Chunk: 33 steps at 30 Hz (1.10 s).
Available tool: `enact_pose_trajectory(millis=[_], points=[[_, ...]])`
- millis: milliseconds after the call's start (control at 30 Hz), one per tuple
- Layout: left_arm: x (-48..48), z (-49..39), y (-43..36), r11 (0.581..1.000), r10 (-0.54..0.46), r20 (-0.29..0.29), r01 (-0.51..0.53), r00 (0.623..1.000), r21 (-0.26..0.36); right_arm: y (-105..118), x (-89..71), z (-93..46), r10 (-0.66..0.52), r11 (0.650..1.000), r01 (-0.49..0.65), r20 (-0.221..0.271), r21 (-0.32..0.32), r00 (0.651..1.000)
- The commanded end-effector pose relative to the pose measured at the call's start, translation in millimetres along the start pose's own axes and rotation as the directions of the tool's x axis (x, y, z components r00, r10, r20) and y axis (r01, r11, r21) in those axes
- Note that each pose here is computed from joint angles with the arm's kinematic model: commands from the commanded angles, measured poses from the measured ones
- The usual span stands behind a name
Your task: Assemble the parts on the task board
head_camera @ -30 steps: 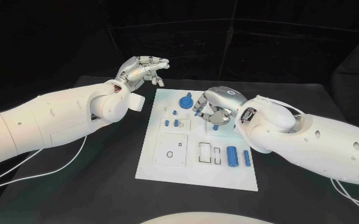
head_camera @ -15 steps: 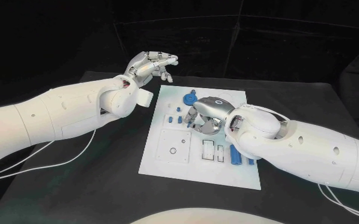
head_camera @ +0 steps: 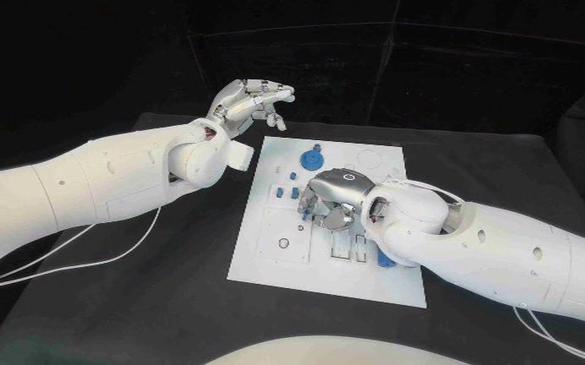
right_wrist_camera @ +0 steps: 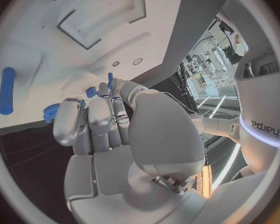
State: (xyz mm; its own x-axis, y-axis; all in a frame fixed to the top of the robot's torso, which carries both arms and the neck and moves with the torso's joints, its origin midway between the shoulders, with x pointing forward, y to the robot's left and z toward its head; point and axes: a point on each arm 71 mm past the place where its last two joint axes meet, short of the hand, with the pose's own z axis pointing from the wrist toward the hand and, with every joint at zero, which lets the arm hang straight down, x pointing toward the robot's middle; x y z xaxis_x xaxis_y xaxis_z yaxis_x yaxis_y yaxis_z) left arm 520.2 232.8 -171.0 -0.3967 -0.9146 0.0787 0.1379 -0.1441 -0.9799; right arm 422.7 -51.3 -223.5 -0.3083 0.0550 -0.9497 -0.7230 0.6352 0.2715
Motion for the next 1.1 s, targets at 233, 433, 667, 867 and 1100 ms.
enact_pose_trajectory(millis=[233,433,667,867,1100], points=[[1.9,1.7,-1.5,1.0,-0.011,-0.007,0.011,1.0,0.011,4,5.6,2.3,-0.031,0.999,0.031,-0.008,-0.03,0.999],[1.4,1.8,-1.1,1.0,-0.009,-0.004,0.009,1.0,0.006,6,8.4,3.5,-0.039,0.998,0.038,-0.007,-0.039,0.999],[-0.1,2.5,-0.1,1.0,-0.007,-0.002,0.007,1.0,-0.002,7,10.6,3.9,-0.039,0.998,0.038,-0.016,-0.045,0.999],[-0.5,2.9,0.4,1.0,-0.007,-0.001,0.007,1.0,-0.005,7,12.4,4.0,-0.04,0.998,0.038,-0.029,-0.047,0.999],[-1.2,3.2,0.8,1.0,-0.006,-0.001,0.006,1.0,-0.009,7,15.6,3.3,-0.037,0.998,0.035,-0.042,-0.048,0.998]])
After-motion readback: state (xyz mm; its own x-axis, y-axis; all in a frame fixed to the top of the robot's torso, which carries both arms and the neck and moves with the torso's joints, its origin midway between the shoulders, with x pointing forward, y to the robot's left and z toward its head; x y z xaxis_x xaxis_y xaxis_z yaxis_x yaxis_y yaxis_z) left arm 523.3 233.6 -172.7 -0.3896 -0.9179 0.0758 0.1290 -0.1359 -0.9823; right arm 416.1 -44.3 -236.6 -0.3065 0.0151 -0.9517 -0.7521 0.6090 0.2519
